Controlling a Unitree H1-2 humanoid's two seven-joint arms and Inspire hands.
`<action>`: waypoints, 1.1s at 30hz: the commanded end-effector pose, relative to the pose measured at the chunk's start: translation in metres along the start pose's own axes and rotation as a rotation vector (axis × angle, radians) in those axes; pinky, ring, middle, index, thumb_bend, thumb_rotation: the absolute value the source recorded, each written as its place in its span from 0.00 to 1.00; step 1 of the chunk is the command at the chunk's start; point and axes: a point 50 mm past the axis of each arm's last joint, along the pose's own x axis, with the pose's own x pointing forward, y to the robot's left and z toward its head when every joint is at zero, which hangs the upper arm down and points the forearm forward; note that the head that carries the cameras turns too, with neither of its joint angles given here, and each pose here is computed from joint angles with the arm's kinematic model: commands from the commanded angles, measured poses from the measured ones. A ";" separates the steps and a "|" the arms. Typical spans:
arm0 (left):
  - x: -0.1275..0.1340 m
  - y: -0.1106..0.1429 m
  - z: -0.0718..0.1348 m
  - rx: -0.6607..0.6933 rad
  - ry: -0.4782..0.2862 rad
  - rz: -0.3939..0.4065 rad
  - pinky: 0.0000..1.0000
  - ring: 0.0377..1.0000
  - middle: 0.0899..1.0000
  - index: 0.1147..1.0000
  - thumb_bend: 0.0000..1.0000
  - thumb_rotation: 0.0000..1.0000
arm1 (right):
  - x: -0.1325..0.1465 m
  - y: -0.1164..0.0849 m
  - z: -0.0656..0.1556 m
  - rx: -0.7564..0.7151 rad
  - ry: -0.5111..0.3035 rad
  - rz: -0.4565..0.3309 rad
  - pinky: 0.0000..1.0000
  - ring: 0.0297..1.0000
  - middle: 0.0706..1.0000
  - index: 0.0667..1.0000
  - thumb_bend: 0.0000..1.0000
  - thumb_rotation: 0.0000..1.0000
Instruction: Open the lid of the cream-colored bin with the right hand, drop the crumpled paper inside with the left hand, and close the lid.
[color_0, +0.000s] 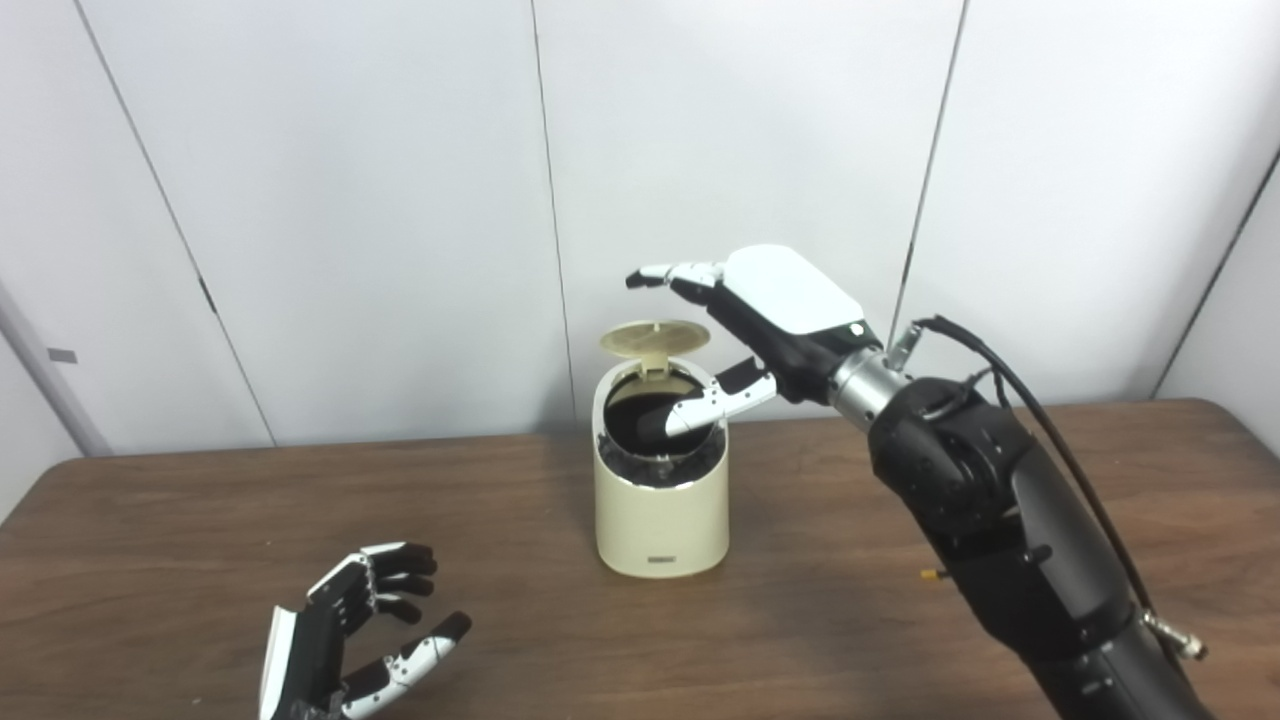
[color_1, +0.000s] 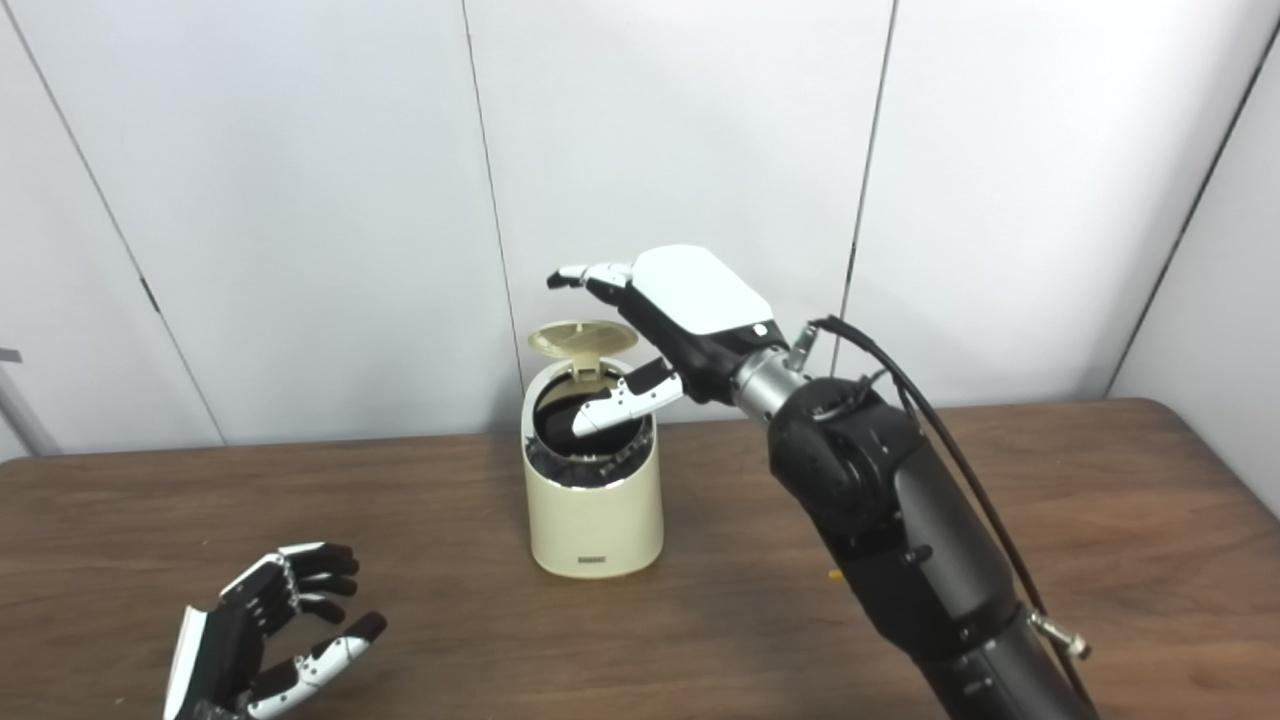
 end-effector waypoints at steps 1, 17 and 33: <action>-0.001 -0.007 0.000 0.001 -0.030 -0.006 0.47 0.56 0.59 0.58 0.76 0.11 | 0.012 -0.036 0.005 -0.060 -0.008 -0.042 0.75 0.85 0.86 0.85 0.91 0.74; -0.003 -0.007 0.004 -0.001 -0.035 -0.010 0.46 0.56 0.58 0.58 0.76 0.11 | 0.020 -0.032 -0.002 -0.069 0.031 0.153 0.76 0.83 0.83 0.83 0.92 0.76; -0.003 -0.006 0.007 -0.006 -0.038 -0.013 0.47 0.57 0.59 0.58 0.75 0.12 | 0.001 -0.024 -0.001 -0.062 0.041 0.224 0.79 0.81 0.81 0.80 0.95 0.82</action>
